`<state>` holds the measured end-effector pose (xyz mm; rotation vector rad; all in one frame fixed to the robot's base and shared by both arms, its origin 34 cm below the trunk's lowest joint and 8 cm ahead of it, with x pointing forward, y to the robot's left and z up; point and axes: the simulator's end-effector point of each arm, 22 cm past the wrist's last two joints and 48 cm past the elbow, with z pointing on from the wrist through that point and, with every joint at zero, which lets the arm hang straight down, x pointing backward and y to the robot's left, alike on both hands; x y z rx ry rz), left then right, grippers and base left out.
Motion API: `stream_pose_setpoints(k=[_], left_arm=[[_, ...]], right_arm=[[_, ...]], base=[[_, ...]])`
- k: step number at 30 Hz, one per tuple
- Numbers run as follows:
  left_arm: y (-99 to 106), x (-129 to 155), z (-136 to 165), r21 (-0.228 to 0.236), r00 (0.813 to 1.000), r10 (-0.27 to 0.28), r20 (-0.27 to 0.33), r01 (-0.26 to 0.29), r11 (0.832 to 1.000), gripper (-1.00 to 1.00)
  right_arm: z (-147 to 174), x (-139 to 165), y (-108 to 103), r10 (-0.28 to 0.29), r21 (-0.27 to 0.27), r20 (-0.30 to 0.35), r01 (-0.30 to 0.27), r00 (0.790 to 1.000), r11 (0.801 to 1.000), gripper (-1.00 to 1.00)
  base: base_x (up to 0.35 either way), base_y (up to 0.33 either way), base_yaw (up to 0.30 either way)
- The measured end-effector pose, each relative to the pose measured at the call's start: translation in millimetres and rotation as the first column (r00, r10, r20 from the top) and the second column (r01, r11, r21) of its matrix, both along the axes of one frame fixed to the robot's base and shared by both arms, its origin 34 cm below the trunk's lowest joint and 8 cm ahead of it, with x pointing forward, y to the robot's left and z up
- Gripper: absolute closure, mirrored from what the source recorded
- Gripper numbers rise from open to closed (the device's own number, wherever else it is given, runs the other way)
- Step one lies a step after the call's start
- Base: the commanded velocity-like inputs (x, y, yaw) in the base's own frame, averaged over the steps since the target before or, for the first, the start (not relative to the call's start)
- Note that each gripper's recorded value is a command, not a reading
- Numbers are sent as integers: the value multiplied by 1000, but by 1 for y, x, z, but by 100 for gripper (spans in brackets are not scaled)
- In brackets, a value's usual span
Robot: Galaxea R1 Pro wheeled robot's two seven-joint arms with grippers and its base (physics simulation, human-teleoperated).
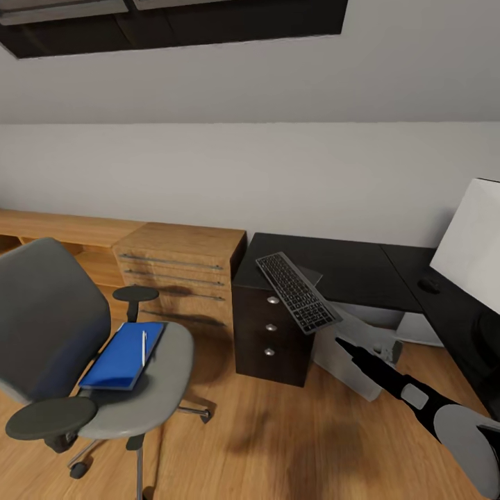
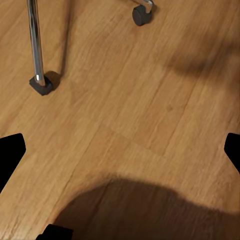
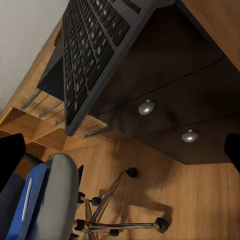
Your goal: In the bedroom, organize the workspace by keeping the computer under the desk, ensuring the monitor is on the desk, placing the keyboard on the desk next to the monitor, placing the mouse on the desk next to the keyboard, moving the folder from the swivel chair onto the desk next to the mouse, stacking the notebook on top of the folder with the pen on top of the notebook, and positioning the swivel chair next to the desk.
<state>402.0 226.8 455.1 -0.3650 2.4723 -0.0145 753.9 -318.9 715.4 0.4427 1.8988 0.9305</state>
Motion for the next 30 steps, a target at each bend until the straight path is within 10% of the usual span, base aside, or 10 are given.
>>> stream_pose_setpoints(k=[30], left_arm=[[-6,-19,-16,-9,999,25,-46,-25,1000,-100]], right_arm=[[4,4,4,14,35,20,-14,1000,999,-100]], base=[[0,0,0]])
